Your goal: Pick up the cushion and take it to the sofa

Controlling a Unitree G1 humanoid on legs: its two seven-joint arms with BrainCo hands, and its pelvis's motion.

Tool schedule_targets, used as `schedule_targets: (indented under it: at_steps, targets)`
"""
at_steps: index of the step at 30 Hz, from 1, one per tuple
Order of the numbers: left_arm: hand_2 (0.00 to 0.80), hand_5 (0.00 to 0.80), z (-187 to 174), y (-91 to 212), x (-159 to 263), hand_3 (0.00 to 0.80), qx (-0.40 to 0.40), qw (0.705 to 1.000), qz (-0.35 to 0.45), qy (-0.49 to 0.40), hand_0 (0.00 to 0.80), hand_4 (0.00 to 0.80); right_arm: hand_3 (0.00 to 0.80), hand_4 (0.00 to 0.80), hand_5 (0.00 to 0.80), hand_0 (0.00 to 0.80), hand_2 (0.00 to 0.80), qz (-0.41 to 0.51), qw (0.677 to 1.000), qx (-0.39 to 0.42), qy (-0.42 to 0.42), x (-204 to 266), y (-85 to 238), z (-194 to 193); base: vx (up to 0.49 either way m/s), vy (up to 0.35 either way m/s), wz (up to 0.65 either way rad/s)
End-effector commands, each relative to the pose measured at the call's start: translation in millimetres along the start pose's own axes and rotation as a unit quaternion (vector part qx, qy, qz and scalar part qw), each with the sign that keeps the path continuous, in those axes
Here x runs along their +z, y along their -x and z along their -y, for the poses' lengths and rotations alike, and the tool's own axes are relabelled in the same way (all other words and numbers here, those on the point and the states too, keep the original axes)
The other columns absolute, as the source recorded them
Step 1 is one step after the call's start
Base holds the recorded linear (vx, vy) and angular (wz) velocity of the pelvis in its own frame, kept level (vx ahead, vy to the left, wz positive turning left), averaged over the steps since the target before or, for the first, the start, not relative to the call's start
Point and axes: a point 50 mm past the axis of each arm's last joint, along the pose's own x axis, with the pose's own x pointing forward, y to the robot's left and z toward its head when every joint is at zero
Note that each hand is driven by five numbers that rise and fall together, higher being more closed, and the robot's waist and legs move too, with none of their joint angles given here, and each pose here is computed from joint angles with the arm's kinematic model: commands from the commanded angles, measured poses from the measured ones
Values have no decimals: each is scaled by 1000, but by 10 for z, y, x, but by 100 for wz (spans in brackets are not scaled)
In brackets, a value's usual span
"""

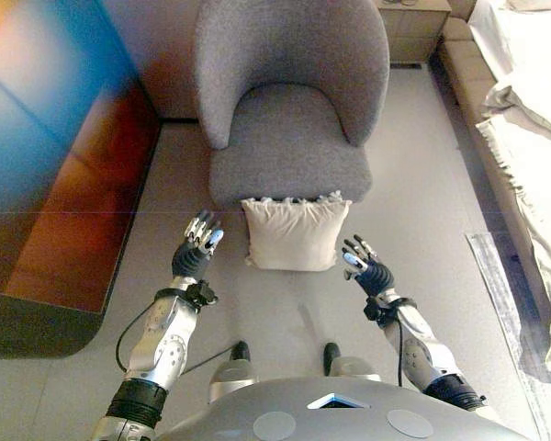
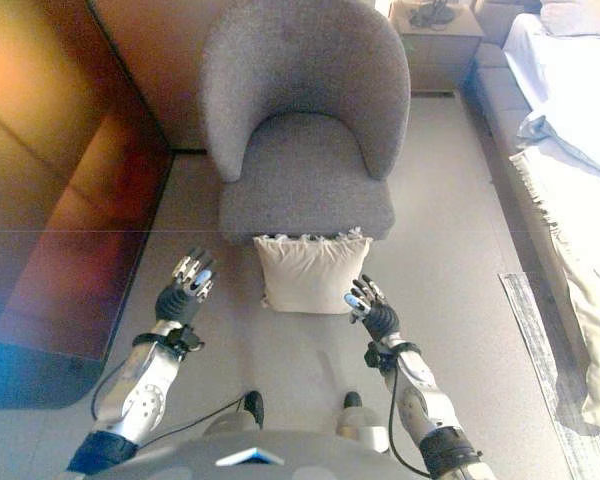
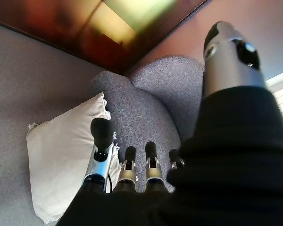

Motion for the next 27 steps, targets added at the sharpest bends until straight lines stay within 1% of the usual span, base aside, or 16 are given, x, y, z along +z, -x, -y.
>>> schedule_targets:
  at_steps: [1, 11, 27]
  targets:
    - [0, 0, -4, -106, 248, 0, -11, 998, 57, -22, 0, 0, 0, 0, 0, 0, 0, 74, 997, 34, -17, 292, -112, -198, 47, -26, 0]
    - [0, 0, -69, 10, 205, 0, -2, 998, 57, -27, 0, 0, 0, 0, 0, 0, 0, 57, 998, 33, -22, 199, -43, -165, 64, -37, 0]
    - [0, 0, -100, 125, 205, 0, 5, 998, 65, 21, 0, 0, 0, 0, 0, 0, 0, 34, 998, 46, 7, 208, 65, -49, 10, -53, -3]
